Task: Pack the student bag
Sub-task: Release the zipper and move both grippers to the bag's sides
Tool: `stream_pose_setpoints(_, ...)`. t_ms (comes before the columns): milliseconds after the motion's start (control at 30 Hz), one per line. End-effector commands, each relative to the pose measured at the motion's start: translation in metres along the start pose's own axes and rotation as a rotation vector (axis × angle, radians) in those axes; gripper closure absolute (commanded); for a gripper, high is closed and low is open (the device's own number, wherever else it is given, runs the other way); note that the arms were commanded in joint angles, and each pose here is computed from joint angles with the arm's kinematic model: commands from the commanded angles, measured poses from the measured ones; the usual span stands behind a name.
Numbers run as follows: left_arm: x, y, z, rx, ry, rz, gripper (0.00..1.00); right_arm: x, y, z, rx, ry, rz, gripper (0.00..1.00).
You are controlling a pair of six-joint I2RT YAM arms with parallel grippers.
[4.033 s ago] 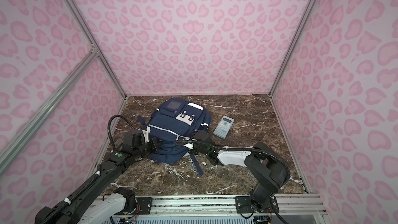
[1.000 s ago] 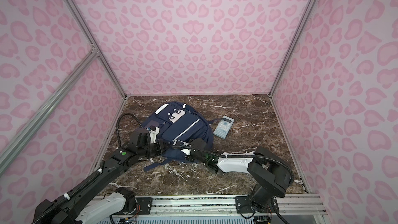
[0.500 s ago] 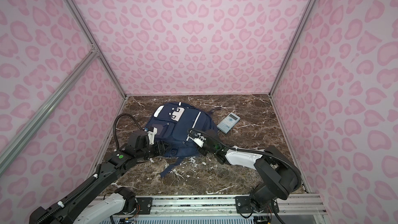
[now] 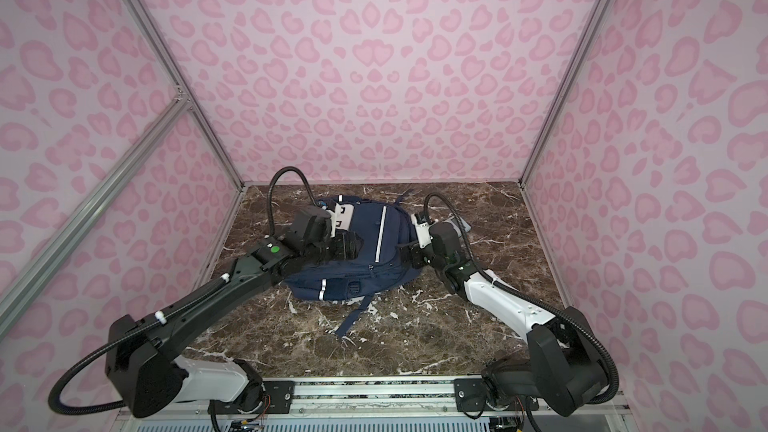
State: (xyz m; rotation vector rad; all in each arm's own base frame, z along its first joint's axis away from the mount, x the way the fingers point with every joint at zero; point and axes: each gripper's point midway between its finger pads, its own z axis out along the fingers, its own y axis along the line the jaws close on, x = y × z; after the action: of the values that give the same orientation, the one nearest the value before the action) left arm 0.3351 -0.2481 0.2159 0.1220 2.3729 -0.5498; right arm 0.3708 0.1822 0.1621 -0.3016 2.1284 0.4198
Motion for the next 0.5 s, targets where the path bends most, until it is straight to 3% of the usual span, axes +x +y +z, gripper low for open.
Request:
stream_pose_setpoints(0,-0.024,0.0,0.024,-0.089,-0.015,0.064,0.13,0.004,-0.06,0.0,0.232,0.038,0.294,0.01)
stream_pose_setpoints(167,-0.024,-0.02,0.082,-0.187,0.07,0.192,0.11,0.019,-0.11,0.006,0.423,0.119,0.463,0.01)
stream_pose_setpoints(467,0.002,-0.045,0.145,-0.218,0.199,0.295,0.13,0.059,-0.149,0.036,0.51,0.25,0.644,0.01)
